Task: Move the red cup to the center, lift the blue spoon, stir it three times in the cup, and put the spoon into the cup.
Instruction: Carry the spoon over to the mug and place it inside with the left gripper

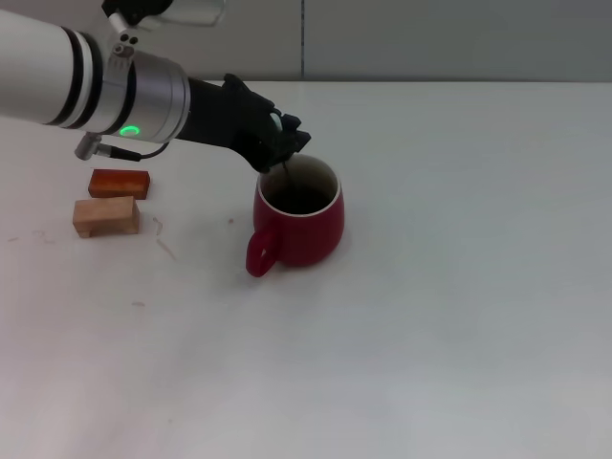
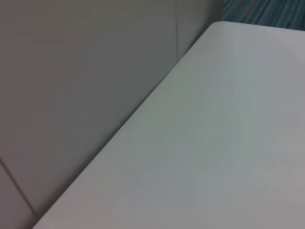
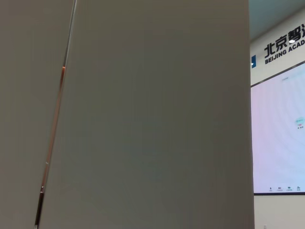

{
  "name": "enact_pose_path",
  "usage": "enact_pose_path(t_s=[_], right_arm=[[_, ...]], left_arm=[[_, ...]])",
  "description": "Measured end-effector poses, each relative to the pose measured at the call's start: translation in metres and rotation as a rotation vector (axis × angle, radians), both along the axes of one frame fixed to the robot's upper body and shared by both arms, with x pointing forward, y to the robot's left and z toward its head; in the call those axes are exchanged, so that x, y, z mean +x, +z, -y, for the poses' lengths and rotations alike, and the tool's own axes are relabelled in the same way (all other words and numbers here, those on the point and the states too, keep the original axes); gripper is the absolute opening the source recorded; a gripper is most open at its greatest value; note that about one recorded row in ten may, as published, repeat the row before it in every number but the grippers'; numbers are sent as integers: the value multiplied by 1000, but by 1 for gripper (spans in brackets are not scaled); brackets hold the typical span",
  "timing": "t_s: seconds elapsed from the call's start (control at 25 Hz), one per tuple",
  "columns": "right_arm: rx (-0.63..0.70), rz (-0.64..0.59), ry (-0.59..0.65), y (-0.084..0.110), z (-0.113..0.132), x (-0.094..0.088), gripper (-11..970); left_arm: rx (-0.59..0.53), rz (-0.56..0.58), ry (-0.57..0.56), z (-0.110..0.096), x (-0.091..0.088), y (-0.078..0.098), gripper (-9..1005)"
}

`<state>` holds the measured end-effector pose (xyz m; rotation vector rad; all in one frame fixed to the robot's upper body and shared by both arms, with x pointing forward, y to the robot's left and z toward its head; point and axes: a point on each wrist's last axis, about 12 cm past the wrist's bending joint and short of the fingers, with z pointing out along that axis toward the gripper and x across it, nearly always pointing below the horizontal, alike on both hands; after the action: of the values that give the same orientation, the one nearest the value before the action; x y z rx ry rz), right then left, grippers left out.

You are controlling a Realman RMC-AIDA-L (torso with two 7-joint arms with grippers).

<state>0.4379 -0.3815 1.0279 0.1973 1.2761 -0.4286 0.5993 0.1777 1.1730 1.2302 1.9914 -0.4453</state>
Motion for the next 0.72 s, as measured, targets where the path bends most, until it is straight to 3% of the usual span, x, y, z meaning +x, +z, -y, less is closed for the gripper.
enact_pose_path(t_s=[0.36,0.72], right_arm=[[0,-1,1,0,0,0,610],[0,0,4,0,-1,1,610]], left_arm=[[38,-39,-4,-20,-9,9,172],[21,-90,-58,-19,-18,9,172]])
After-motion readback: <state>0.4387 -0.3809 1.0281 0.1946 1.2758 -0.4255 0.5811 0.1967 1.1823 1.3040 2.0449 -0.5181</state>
